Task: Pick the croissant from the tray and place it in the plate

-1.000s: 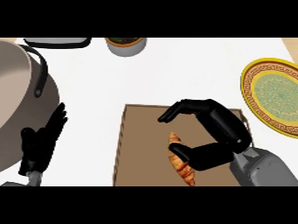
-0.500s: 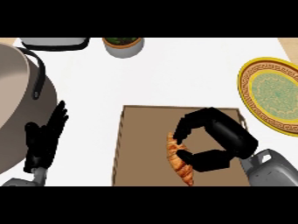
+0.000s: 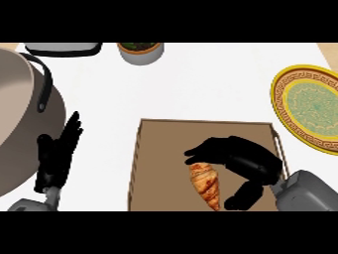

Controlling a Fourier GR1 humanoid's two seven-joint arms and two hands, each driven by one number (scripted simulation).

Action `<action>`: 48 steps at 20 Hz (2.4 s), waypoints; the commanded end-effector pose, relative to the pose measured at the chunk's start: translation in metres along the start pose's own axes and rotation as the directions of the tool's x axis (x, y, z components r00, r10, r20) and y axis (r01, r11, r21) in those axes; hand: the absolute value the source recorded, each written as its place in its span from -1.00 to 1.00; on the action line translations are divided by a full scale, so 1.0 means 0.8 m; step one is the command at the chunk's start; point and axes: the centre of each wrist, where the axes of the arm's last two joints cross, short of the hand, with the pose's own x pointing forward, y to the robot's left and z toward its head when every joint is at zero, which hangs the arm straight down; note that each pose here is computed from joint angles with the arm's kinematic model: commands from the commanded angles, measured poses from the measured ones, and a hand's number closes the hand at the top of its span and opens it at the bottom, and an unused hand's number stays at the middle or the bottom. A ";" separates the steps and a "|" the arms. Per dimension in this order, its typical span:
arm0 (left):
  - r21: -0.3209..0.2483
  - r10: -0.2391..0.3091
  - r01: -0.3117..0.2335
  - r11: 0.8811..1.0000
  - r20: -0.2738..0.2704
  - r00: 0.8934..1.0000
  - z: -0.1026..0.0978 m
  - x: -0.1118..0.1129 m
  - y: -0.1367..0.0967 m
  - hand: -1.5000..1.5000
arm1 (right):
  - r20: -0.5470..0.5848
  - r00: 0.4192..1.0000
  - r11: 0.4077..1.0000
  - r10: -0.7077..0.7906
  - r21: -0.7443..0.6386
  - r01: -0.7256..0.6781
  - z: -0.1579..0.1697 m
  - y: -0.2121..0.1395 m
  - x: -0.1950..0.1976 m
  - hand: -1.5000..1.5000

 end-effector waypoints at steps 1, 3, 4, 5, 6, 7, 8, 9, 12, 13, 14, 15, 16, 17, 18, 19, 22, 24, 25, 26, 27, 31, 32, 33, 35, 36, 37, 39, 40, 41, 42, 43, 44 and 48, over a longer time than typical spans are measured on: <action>0.009 -0.010 0.010 1.000 -0.005 1.000 0.001 -0.016 0.006 0.00 | -0.038 0.964 0.962 0.264 0.075 -0.261 -0.022 -0.016 0.023 -1.00; 0.004 -0.004 0.004 1.000 -0.001 1.000 -0.001 -0.004 -0.021 0.00 | -0.078 0.938 0.937 0.339 0.119 -0.329 -0.033 -0.037 0.028 -1.00; 0.006 -0.001 0.001 1.000 -0.011 1.000 -0.002 -0.002 0.003 0.00 | -0.086 0.921 0.919 0.380 0.148 -0.365 -0.042 -0.033 0.052 -1.00; 0.008 -0.014 0.014 1.000 -0.002 1.000 -0.009 -0.009 0.002 0.00 | -0.100 0.907 0.902 0.409 0.194 -0.385 -0.051 -0.035 0.043 -1.00; -0.005 -0.008 0.008 1.000 0.002 1.000 -0.005 -0.007 -0.017 0.00 | -0.100 0.904 0.897 0.416 0.206 -0.390 -0.061 -0.030 0.061 -1.00; 0.009 0.004 -0.004 1.000 -0.005 1.000 -0.006 -0.004 -0.004 0.00 | -0.108 0.894 0.884 0.434 0.242 -0.400 -0.056 -0.030 0.068 -1.00; -0.005 0.006 -0.006 1.000 0.003 1.000 -0.003 0.008 0.004 0.00 | -0.132 0.879 0.864 0.457 0.301 -0.404 -0.076 -0.026 0.081 -1.00; 0.014 -0.003 0.003 1.000 -0.003 1.000 -0.012 0.008 0.002 0.00 | -0.144 0.863 0.843 0.485 0.342 -0.416 -0.075 -0.031 0.087 -1.00; 0.004 -0.005 0.005 1.000 -0.001 1.000 0.001 -0.016 0.013 0.00 | -0.177 0.839 0.799 0.514 0.456 -0.393 -0.099 -0.015 0.088 -1.00; 0.004 0.002 -0.002 1.000 -0.002 1.000 -0.002 0.000 0.006 0.00 | -0.199 0.832 0.786 0.518 0.495 -0.371 -0.109 -0.021 0.085 -1.00; 0.007 0.010 -0.010 1.000 -0.011 1.000 -0.014 0.000 -0.001 0.00 | -0.187 0.828 0.767 0.528 0.525 -0.371 -0.105 -0.009 0.089 -1.00; -0.007 0.013 -0.013 1.000 0.007 1.000 0.007 -0.004 -0.003 0.00 | -0.203 0.826 0.762 0.525 0.545 -0.350 -0.087 -0.002 0.075 -1.00; 0.008 -0.008 0.008 1.000 -0.005 1.000 0.010 -0.003 0.004 0.00 | -0.208 0.830 0.769 0.518 0.539 -0.344 -0.104 0.014 0.081 -1.00; 0.004 0.004 -0.004 1.000 -0.002 1.000 -0.008 -0.007 0.003 0.00 | -0.204 0.817 0.746 0.539 0.566 -0.351 -0.105 -0.003 0.081 -1.00; 0.000 0.004 -0.004 1.000 -0.012 1.000 0.008 -0.007 -0.009 0.00 | -0.224 0.819 0.754 0.528 0.566 -0.332 -0.084 -0.019 0.070 -1.00; 0.020 0.008 -0.008 1.000 0.002 1.000 -0.022 -0.005 0.002 0.00 | -0.214 0.809 0.742 0.548 0.570 -0.352 -0.095 0.019 0.092 -1.00; 0.021 0.006 -0.007 1.000 0.012 1.000 -0.018 0.012 -0.010 0.00 | -0.246 0.804 0.756 0.542 0.559 -0.339 -0.127 0.019 0.070 -1.00; -0.002 0.012 -0.012 1.000 -0.009 1.000 -0.009 0.005 0.007 0.00 | -0.249 0.811 0.762 0.530 0.560 -0.326 -0.111 -0.014 0.072 -1.00; 0.013 -0.004 0.004 1.000 0.004 1.000 -0.015 0.011 -0.010 0.00 | -0.240 0.804 0.745 0.544 0.578 -0.332 -0.103 0.002 0.079 -1.00; -0.002 0.003 -0.003 1.000 -0.006 1.000 -0.005 0.001 -0.015 0.00 | -0.236 0.812 0.743 0.534 0.590 -0.317 -0.110 0.012 0.061 -1.00; 0.010 0.003 -0.003 1.000 -0.006 1.000 0.000 0.007 -0.014 0.00 | -0.237 0.805 0.744 0.544 0.581 -0.331 -0.106 0.020 0.065 -1.00; 0.017 0.003 -0.003 1.000 0.015 1.000 -0.015 0.010 -0.007 0.00 | -0.216 0.807 0.730 0.550 0.594 -0.338 -0.104 0.020 0.055 -1.00; 0.015 -0.013 0.014 1.000 -0.012 1.000 -0.008 -0.011 0.003 0.00 | -0.220 0.810 0.731 0.543 0.599 -0.327 -0.106 0.018 0.058 -1.00; 0.030 0.002 -0.002 1.000 -0.003 1.000 -0.008 -0.015 0.002 0.00 | -0.230 0.805 0.729 0.547 0.604 -0.323 -0.103 0.026 0.060 -1.00; 0.002 -0.005 0.005 1.000 0.007 1.000 -0.012 -0.002 0.004 0.00 | -0.233 0.801 0.723 0.551 0.613 -0.319 -0.111 0.019 0.042 -1.00; 0.010 0.010 -0.010 1.000 -0.010 1.000 0.006 0.006 -0.005 0.00 | -0.241 0.804 0.734 0.543 0.601 -0.315 -0.106 0.017 0.042 -1.00; 0.012 0.010 -0.010 1.000 -0.007 1.000 -0.010 -0.014 0.005 0.00 | -0.234 0.808 0.732 0.541 0.604 -0.315 -0.093 0.038 0.055 -1.00; 0.011 -0.001 0.000 1.000 0.004 1.000 -0.006 0.011 -0.015 0.00 | -0.239 0.815 0.742 0.528 0.597 -0.306 -0.100 0.039 0.050 -1.00; 0.010 0.003 -0.003 1.000 0.006 1.000 -0.019 -0.006 -0.004 0.00 | -0.237 0.807 0.730 0.541 0.608 -0.312 -0.125 0.052 0.049 -1.00; 0.001 -0.003 0.003 1.000 -0.014 1.000 -0.025 -0.009 -0.012 0.00 | -0.232 0.809 0.729 0.541 0.610 -0.312 -0.119 0.052 0.047 -1.00; -0.003 0.006 -0.006 1.000 -0.002 1.000 -0.004 0.004 -0.015 0.00 | -0.228 0.805 0.725 0.547 0.609 -0.320 -0.115 0.072 0.048 -1.00; -0.014 -0.011 0.011 1.000 0.007 1.000 0.004 0.023 0.014 0.00 | -0.256 0.796 0.727 0.548 0.617 -0.302 -0.104 0.046 0.023 -1.00; 0.034 -0.001 0.002 0.999 -0.009 1.000 -0.005 0.005 0.017 0.00 | -0.241 0.797 0.714 0.554 0.629 -0.307 -0.115 0.043 0.039 -1.00; 0.010 0.014 -0.014 1.000 0.006 1.000 -0.002 -0.004 -0.010 0.00 | -0.185 0.791 0.694 0.584 0.620 -0.367 -0.085 0.040 0.018 1.00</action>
